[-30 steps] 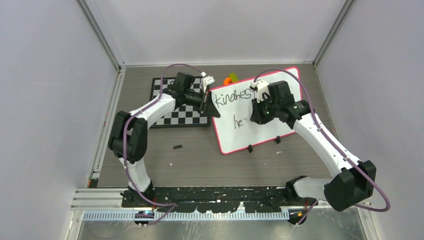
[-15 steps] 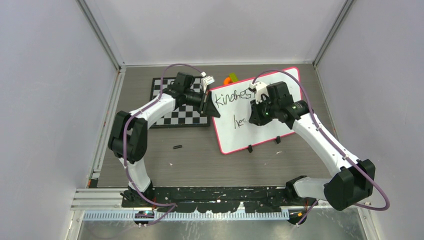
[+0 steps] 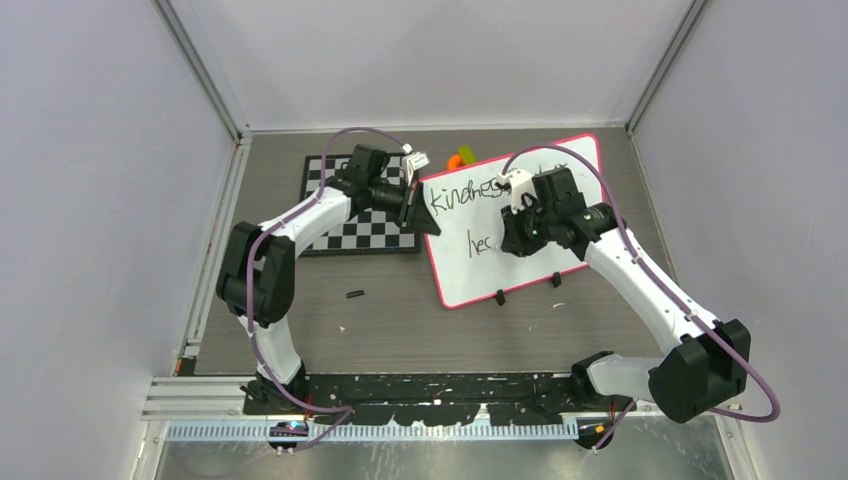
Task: Write a sentence on the whiteboard
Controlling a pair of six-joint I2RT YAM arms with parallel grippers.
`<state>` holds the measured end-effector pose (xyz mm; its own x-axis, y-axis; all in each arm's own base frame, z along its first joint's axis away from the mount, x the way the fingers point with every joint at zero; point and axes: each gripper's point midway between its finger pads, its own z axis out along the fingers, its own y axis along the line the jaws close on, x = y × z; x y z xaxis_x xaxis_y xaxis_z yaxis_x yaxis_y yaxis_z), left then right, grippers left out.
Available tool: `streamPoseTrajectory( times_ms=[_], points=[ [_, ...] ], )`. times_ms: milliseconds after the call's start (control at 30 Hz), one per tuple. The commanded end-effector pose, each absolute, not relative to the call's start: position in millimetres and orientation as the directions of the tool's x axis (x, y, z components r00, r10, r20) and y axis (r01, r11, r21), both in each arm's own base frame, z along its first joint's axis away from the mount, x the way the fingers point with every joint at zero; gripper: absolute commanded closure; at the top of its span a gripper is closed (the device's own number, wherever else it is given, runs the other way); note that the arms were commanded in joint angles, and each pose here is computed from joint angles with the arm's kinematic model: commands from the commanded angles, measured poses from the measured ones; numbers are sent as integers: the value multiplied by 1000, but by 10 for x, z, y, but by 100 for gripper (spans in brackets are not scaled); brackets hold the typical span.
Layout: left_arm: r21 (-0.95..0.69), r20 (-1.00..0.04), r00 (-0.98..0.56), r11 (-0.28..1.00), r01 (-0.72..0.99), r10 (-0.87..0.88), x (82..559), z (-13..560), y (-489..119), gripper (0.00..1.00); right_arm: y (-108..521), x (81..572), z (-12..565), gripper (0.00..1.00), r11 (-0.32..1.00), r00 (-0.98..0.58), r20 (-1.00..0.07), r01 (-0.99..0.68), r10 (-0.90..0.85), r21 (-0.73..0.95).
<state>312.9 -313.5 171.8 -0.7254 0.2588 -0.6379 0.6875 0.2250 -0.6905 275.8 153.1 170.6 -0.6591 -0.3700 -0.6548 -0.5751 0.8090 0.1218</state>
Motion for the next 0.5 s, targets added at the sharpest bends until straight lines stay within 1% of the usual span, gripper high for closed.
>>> streamPoseTrajectory(
  times_ms=[0,200,467],
  points=[
    [-679,-659,-707,201,706,255,3125,1859,-3218,100,1473,2909,1965,100,820,-593,-714,-571,-372,46],
    [-680,-659,-708,202,705,255,3126,1854,-3218,100,1514,3020,2079,100,827,-580,-736,-560,-348,50],
    [-679,-659,-707,202,706,258,3121,1848,-3214,100,1538,3028,2037,100,823,-588,-729,-565,-350,60]
  ],
)
